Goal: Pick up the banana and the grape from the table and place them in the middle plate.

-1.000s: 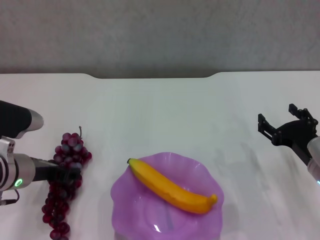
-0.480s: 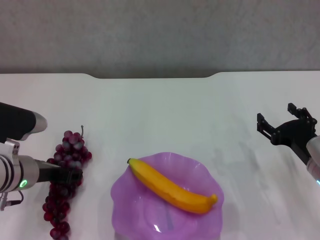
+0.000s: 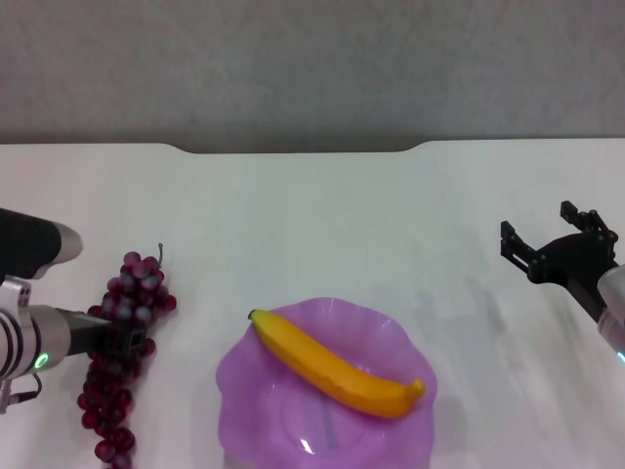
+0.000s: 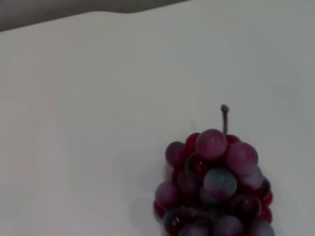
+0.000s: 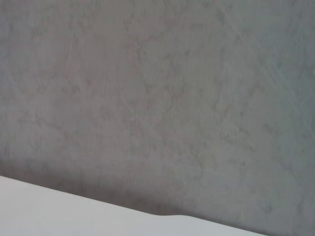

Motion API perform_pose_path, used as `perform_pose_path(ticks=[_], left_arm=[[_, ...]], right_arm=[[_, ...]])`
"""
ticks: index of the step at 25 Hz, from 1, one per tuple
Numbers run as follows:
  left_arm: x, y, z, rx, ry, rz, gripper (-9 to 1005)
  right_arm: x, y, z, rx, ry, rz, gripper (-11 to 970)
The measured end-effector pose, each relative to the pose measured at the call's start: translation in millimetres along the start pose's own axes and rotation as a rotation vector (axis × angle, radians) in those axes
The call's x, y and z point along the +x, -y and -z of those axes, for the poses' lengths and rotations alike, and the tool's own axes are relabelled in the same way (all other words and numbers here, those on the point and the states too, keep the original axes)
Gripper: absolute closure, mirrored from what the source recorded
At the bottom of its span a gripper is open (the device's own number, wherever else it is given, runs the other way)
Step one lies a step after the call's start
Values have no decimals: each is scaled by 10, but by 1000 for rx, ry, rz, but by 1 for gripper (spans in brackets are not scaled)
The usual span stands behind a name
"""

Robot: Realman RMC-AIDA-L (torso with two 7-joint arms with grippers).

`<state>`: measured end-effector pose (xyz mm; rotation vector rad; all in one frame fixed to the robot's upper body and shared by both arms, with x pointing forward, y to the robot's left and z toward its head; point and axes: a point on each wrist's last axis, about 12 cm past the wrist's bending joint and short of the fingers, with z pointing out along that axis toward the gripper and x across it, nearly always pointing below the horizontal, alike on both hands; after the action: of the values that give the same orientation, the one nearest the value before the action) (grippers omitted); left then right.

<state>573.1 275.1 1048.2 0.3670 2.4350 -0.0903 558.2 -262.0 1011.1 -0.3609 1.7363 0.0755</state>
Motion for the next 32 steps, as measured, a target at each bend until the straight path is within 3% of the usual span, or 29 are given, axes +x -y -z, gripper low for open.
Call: perform_pose_path(ticks=[15, 32], left_arm=[[88, -20, 7, -8, 68, 32, 546], [81, 15, 43, 31, 118, 47, 563]], right_arm=[[8, 12, 17, 5, 5, 1, 73], [20, 18, 29, 7, 2, 0, 74]])
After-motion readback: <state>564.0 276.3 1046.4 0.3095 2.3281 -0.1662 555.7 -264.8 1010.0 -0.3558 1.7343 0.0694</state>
